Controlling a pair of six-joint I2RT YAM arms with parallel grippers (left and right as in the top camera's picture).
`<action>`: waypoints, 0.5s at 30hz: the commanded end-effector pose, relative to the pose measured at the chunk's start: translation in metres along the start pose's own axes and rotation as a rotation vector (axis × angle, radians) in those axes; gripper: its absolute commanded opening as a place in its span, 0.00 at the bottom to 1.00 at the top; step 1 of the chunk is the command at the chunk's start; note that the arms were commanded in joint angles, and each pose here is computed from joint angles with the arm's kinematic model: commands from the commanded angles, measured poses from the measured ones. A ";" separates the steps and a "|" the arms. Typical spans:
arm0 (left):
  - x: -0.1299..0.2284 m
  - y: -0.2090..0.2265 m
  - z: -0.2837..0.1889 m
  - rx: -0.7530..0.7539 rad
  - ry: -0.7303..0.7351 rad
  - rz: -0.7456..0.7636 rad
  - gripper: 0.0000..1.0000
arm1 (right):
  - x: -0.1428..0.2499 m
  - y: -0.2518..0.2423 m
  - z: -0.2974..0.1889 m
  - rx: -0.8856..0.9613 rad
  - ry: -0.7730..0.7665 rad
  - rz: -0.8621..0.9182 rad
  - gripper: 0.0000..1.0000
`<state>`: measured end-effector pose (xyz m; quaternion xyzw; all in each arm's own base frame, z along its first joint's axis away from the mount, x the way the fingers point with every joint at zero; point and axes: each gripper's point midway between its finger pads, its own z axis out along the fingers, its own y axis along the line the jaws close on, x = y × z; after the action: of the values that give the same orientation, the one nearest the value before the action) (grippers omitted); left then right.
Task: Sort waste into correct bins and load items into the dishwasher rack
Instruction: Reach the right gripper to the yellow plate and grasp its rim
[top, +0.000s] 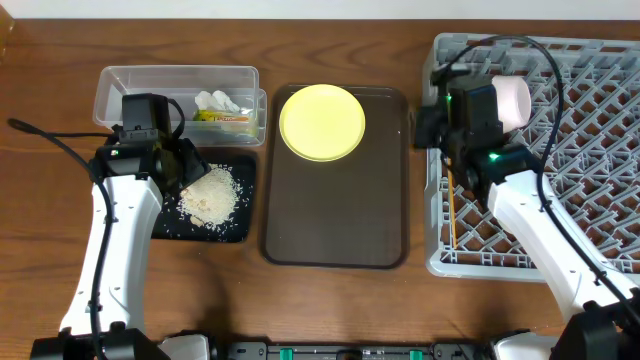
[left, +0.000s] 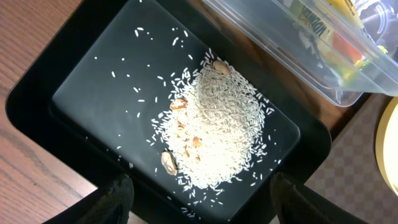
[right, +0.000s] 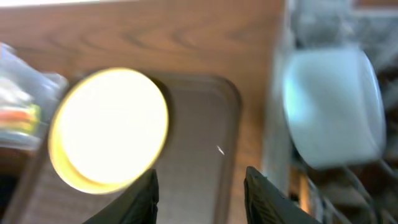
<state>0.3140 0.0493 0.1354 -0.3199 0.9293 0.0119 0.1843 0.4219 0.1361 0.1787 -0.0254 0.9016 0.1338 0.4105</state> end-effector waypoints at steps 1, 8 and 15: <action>0.001 0.002 0.002 -0.006 0.005 -0.013 0.74 | 0.001 0.030 0.009 -0.096 -0.004 -0.041 0.45; 0.002 0.002 0.002 -0.006 0.005 -0.013 0.74 | 0.031 0.057 0.061 -0.143 0.036 -0.086 0.45; 0.001 0.002 0.002 -0.006 0.005 -0.013 0.74 | 0.068 0.052 0.121 -0.019 0.029 -0.128 0.43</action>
<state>0.3141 0.0493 0.1355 -0.3199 0.9292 0.0118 0.1846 0.4528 0.2240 0.0796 -0.0935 0.8994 0.1538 0.3984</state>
